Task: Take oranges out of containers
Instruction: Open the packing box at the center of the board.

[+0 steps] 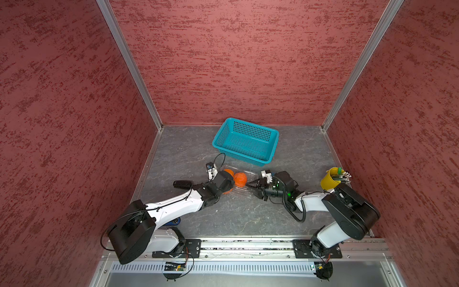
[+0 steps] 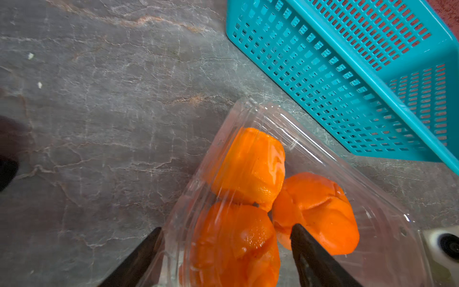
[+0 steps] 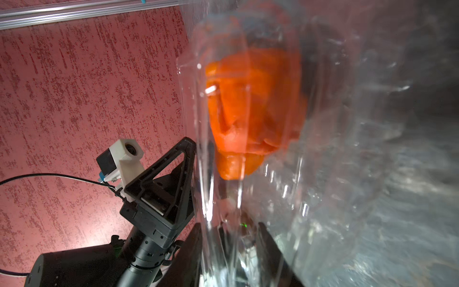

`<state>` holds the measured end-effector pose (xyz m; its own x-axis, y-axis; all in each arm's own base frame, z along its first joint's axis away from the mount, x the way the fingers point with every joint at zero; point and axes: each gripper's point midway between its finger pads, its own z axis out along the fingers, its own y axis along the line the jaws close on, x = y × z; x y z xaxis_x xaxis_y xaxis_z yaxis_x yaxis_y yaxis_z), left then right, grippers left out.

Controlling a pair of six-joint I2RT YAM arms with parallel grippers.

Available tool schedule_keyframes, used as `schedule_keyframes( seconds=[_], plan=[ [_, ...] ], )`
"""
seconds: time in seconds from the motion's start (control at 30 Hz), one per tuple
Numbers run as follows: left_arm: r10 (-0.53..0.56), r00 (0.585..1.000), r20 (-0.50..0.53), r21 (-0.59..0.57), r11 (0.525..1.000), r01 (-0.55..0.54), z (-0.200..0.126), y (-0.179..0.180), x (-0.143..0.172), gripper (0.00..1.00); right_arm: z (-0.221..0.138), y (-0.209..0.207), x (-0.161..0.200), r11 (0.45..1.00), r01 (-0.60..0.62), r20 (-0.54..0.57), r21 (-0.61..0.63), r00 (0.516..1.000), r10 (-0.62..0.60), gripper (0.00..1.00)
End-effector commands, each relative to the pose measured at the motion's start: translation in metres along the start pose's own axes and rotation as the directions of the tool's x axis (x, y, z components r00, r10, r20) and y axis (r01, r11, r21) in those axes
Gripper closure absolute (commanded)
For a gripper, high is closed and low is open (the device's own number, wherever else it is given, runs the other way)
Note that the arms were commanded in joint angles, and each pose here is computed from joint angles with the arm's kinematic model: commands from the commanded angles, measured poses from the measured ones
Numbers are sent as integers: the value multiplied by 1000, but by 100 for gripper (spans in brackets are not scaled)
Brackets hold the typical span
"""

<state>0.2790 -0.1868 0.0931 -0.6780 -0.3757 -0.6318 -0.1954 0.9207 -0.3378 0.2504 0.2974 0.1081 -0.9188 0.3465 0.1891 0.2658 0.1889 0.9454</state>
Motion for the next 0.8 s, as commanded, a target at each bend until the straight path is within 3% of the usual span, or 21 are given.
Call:
schedule_keyframes(
  seconds=[0.0,0.37,0.77],
  plan=[
    [175,972,-160,-34,983,-183,-4,12,47,21,-1,64,6,979,77,-2,-190,997,-79,63],
    [240,960,-144,-88,963,-255,-7,16,60,21,-16,89,-5,966,102,37,-236,995,-96,63],
    [222,968,-115,-81,969,-232,-13,11,51,21,-16,80,-6,973,89,29,-213,996,-85,62]
  ],
)
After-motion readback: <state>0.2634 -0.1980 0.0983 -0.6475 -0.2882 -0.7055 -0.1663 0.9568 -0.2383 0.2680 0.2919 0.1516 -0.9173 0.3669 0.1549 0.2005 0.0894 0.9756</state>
